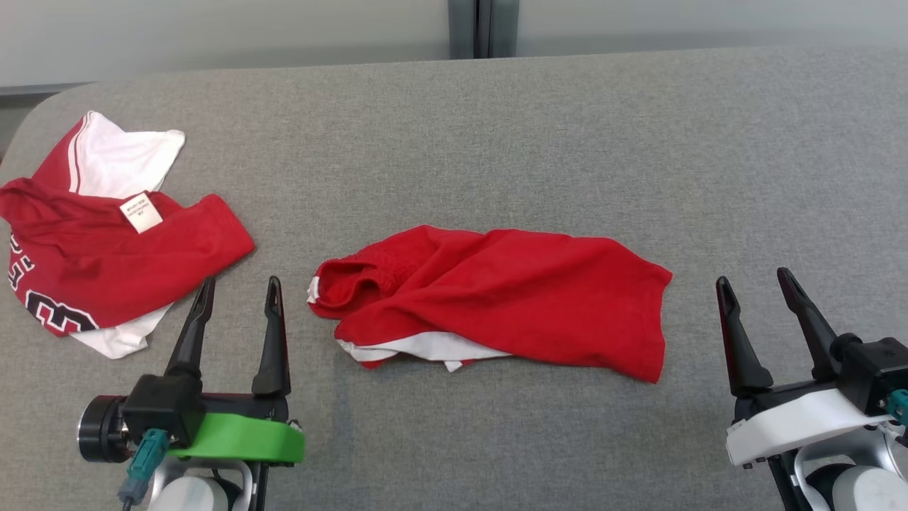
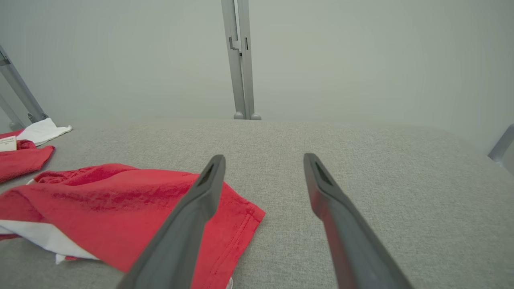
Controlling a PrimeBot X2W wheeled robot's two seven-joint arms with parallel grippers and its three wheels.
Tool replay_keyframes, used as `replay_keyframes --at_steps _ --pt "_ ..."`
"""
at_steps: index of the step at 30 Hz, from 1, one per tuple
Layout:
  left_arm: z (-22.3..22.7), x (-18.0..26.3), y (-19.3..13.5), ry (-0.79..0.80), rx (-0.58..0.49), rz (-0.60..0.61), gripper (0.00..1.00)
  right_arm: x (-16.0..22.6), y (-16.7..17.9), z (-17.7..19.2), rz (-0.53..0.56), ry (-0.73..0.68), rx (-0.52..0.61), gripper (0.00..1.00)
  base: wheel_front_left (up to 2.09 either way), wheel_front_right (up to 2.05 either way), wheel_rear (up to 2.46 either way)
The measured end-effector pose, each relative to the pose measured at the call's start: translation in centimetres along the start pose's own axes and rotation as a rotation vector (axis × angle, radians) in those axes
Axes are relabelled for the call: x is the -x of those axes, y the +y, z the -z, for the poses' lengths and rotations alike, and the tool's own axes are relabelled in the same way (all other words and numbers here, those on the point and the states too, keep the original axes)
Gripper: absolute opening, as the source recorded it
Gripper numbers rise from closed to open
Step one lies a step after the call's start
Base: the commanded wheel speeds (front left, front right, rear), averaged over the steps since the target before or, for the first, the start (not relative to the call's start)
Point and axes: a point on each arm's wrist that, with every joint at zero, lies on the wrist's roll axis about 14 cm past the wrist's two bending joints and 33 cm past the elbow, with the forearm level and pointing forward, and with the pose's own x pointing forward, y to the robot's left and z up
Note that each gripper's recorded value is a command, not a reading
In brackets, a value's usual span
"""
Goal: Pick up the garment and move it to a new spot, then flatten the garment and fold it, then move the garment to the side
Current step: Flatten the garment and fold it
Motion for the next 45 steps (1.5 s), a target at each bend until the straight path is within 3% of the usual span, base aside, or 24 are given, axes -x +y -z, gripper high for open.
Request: replay_keyframes --at_steps 7,15,20,21,22,34,39,44,45 --pt "0.1 -1.5 -0.8 -0.009 -0.012 0.036 1.0 -0.5 0.1 5.6 -0.022 0.171 -0.026 1.0 0.0 0.0 0.0" --pt "1.3 -2.8 -0.7 0.009 -0.016 0.037 1.0 -2.9 2.4 11.7 -0.109 0.335 -0.065 1.0 0.0 0.0 0.0" --pt "1.7 -3.0 -0.6 0.017 -0.015 0.03 1.0 -3.9 2.9 13.8 -0.128 0.383 -0.082 0.99 0.0 0.0 0.0" --pt "1.7 -3.0 -0.5 0.016 -0.014 0.03 1.0 -4.1 3.0 13.7 -0.131 0.376 -0.089 0.38 0.0 0.0 0.0" --pt "1.7 -3.0 -0.5 0.016 -0.014 0.028 1.0 -4.3 3.1 13.6 -0.134 0.362 -0.098 0.0 0.0 0.0 0.0" --pt "2.1 -3.2 -0.4 0.022 -0.035 0.028 1.0 -8.4 2.7 6.4 -0.155 0.107 -0.079 0.0 0.0 0.0 0.0" --pt "2.4 -3.2 -0.6 0.028 -0.031 0.031 1.0 -10.8 1.9 5.5 -0.138 0.089 -0.084 0.0 0.0 0.0 0.0" --pt "2.7 -3.4 0.0 0.036 -0.03 0.012 1.0 -12.7 1.6 6.9 -0.125 0.134 -0.097 0.0 0.0 0.0 0.0" --pt "2.8 -3.3 0.1 0.039 -0.027 0.007 1.0 -12.9 1.7 7.5 -0.126 0.148 -0.099 0.22 0.0 0.0 0.0"
